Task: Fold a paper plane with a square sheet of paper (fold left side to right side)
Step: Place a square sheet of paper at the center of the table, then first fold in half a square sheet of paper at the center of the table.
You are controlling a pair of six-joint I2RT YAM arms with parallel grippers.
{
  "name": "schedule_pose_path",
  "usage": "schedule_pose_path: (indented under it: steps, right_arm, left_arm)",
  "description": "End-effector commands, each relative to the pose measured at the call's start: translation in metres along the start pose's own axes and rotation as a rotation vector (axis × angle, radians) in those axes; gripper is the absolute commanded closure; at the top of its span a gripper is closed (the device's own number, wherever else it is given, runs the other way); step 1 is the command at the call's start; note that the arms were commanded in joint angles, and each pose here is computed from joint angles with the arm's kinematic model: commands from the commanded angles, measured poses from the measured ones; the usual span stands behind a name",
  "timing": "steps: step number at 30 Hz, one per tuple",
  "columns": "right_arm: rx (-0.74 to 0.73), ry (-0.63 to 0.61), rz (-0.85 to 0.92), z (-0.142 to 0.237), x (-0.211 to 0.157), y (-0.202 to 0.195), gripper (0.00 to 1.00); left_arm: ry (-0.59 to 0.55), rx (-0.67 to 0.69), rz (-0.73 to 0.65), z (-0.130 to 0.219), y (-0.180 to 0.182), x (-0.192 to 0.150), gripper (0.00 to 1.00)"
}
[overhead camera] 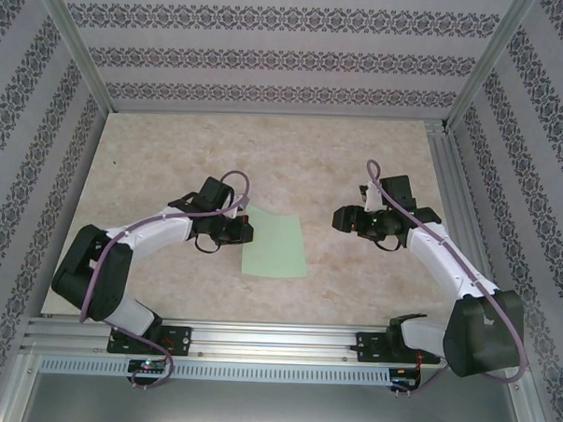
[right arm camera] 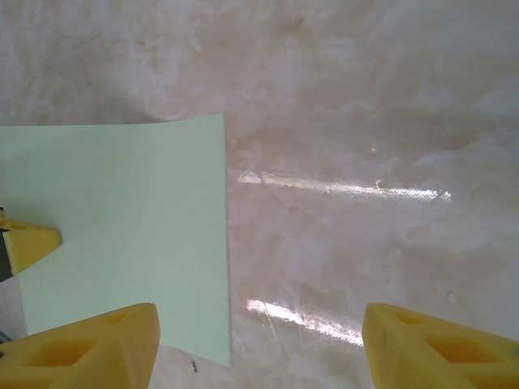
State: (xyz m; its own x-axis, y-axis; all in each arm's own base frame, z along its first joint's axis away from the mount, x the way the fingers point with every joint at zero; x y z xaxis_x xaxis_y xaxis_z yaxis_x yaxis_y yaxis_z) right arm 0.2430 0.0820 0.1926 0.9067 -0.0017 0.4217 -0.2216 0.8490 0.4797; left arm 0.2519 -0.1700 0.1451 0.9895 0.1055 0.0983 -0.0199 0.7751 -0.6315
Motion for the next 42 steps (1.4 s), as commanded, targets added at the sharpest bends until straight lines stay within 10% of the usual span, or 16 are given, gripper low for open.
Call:
schedule_pose_path:
  steps: [1,12,19,42]
  right_arm:
    - [-0.012,-0.022,-0.021,-0.01,0.0,-0.003,0.33]
    - [0.033,0.018,-0.068,-0.037,-0.011,-0.003,0.36]
    - [0.086,0.085,-0.085,-0.067,-0.015,0.007,0.51]
    - [0.383,-0.053,-0.239,-0.078,0.002,0.031,0.54]
  left_arm:
    - [-0.012,0.012,-0.029,0.001,-0.002,0.008,1.0]
    - [0.007,-0.128,-0.009,0.011,-0.023,0.01,0.65]
    - [-0.006,-0.215,0.021,0.015,-0.034,0.014,0.55]
    - [0.053,-0.312,0.03,-0.028,-0.049,0.011,0.46]
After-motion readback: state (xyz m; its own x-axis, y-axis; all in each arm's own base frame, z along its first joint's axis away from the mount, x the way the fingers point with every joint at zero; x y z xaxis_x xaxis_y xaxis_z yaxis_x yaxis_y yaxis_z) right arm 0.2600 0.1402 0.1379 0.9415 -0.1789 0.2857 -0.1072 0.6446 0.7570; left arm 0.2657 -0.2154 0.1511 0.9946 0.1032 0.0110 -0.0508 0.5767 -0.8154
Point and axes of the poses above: each hand's point on the last joint's axis, 136 mm out from that joint toward the fingers, its own z axis back along the fingers, its own y axis along the line the jaws close on, x = y × z, the point moved 10 cm from there along z, back along the fingers, and after that the axes turned 8 degrees about z, right-handed, at the moved point
